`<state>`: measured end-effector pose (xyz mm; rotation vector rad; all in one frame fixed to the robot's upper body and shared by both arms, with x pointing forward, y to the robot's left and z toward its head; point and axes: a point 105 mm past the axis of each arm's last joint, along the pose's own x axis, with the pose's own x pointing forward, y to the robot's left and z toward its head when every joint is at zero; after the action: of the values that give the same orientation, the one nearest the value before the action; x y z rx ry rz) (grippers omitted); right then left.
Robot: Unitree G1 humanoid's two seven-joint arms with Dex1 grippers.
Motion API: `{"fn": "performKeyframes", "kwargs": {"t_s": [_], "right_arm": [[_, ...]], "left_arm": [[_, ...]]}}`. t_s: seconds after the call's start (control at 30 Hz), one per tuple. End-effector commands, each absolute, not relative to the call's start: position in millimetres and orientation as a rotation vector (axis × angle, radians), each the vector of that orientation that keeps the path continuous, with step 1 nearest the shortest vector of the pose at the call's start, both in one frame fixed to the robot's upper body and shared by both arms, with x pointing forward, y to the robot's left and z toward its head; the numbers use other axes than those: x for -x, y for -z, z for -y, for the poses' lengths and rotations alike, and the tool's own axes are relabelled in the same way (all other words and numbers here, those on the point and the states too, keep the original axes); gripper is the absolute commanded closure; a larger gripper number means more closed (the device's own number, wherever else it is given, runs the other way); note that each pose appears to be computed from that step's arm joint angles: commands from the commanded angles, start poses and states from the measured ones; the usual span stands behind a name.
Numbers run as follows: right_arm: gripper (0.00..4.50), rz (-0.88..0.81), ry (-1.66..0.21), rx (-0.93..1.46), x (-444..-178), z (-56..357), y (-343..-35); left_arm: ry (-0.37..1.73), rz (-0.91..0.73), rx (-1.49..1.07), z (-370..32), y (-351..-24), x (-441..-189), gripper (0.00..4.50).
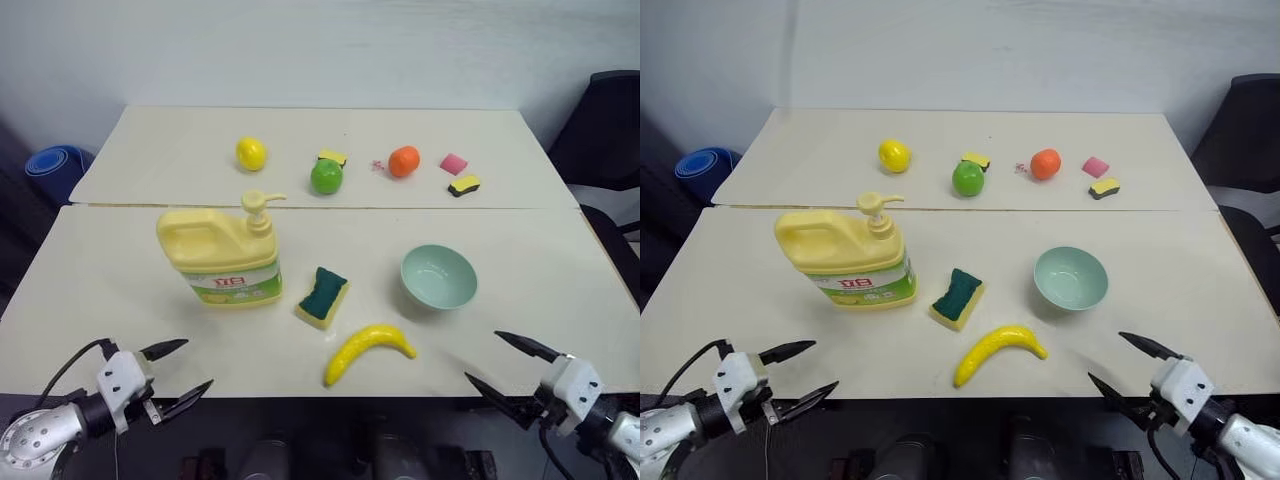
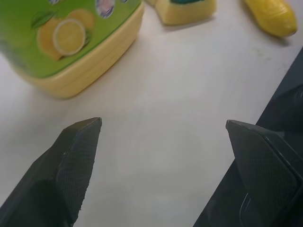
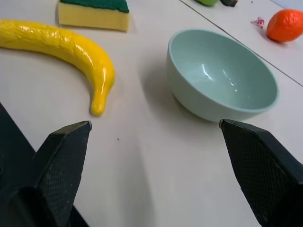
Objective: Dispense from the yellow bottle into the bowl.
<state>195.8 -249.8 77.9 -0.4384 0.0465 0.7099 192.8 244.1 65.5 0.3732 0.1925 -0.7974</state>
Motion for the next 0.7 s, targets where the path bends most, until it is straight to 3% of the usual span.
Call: {"fn": "performKeyframes", "kwargs": {"t_s": [0.03, 0.13, 0.27, 0.43, 0.63, 0.7], "right_arm": [[0.00, -0.012, -0.768, 0.449, -203, 237, -92], [0.00, 0.011, -0.856, 0.427, -210, 215, -104], [0.00, -0.030, -1.086, 0.467, -220, 165, -112], [0.00, -0.226, -1.263, 0.670, -243, 120, -83], [0.00, -0.322, -1.277, 0.771, -269, 100, -62], [0.39, -0.377, -1.277, 0.794, -271, 102, -51]], "left_arm": [[0.794, -0.142, -0.355, -236, -80, -197, 0.03], [0.795, -0.131, -0.294, -230, -88, -201, 0.03], [1.013, -0.125, -0.212, -203, -102, -191, 0.03], [1.147, -0.125, -0.223, -185, -108, -185, 0.03], [1.200, -0.128, -0.234, -181, -110, -181, 0.03], [1.186, -0.115, -0.206, -179, -113, -183, 0.00]]}}
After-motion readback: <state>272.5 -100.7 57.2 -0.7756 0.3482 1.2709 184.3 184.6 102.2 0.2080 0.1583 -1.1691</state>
